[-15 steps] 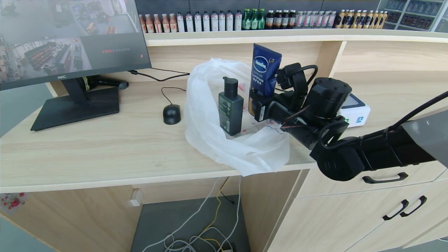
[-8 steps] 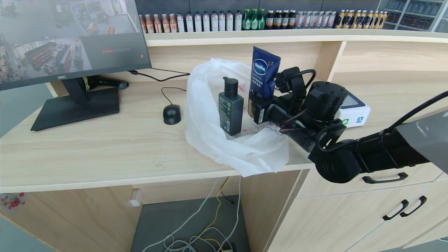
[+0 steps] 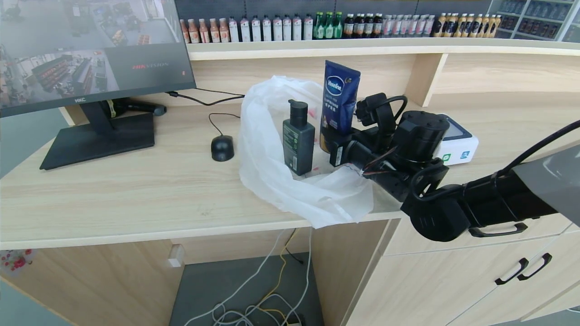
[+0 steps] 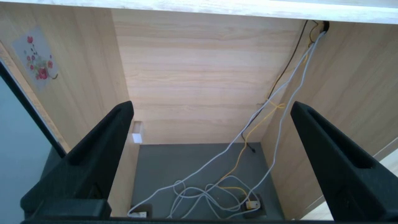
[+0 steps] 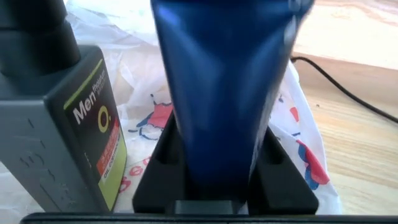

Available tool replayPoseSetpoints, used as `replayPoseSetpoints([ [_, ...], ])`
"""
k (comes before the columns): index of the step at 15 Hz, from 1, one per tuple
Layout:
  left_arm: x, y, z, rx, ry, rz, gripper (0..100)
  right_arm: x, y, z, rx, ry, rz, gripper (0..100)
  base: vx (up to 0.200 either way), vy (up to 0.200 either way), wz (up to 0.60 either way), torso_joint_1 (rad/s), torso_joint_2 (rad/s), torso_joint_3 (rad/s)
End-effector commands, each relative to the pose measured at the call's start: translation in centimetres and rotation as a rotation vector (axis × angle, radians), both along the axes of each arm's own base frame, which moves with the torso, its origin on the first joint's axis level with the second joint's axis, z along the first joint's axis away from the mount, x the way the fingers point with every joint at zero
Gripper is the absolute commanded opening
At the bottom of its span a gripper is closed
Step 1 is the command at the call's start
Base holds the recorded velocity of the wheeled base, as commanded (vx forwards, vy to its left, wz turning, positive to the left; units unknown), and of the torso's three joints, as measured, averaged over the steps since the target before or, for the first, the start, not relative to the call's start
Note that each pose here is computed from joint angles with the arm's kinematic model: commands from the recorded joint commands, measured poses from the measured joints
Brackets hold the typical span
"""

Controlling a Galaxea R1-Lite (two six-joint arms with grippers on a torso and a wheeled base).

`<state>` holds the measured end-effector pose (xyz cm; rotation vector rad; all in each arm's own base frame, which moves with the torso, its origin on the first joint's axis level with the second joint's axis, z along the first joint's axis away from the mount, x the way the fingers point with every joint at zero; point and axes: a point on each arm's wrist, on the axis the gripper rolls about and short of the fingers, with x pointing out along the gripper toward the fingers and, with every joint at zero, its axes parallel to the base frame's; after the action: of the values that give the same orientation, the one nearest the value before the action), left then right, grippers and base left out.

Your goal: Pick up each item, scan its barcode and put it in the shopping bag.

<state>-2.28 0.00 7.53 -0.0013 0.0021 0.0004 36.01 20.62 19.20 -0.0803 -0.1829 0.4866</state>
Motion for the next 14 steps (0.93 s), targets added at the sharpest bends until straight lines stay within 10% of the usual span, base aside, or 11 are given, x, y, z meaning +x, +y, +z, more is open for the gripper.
replayPoseSetpoints([
  [1,0.00,0.00,0.00,0.000,-0.001,0.001,100,0.07,0.05,-0.05,0.001,-0.003,0.000,100,0.000,0.000,0.00,0.000,0.00,0.000],
  [14,0.00,0.00,0.00,0.000,-0.001,0.001,100,0.06,-0.47,0.90,0.017,-0.033,-0.012,100,0.000,0.000,0.00,0.000,0.00,0.000],
])
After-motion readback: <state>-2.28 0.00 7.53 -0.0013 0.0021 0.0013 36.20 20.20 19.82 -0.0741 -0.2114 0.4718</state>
